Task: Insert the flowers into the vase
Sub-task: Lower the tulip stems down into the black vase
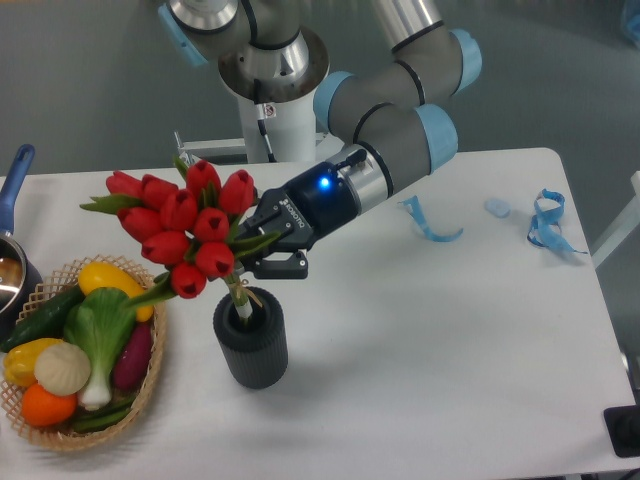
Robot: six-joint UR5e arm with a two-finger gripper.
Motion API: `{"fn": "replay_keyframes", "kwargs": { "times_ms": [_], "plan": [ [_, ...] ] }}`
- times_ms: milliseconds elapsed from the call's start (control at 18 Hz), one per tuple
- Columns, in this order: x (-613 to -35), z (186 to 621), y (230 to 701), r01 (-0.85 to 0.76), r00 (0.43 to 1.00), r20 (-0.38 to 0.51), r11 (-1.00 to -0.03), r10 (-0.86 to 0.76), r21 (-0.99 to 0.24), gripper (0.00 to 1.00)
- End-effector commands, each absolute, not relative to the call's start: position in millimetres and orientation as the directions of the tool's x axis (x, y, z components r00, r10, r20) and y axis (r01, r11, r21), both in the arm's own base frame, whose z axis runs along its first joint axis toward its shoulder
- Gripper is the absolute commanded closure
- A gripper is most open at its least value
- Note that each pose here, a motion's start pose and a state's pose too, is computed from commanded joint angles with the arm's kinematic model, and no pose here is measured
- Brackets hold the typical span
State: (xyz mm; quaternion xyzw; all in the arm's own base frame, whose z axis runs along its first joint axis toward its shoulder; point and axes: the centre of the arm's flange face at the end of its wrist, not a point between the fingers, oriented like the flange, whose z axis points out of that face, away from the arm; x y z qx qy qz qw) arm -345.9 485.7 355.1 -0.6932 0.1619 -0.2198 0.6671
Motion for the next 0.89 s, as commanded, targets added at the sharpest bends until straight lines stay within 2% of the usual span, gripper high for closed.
{"fn": "replay_keyframes", "kwargs": {
  "times_ms": [278, 556, 889],
  "plan": [
    [-349, 326, 486, 0.112, 0.847, 0.142, -0.089, -0.512, -0.990, 0.79],
    [-351, 294, 482, 0.067, 0.856, 0.090, -0.065, -0.509, -0.996, 0.77],
    [-349, 272, 480, 0.069, 0.856, 0.102, -0.085, -0.506, -0.994, 0.77]
  ]
}}
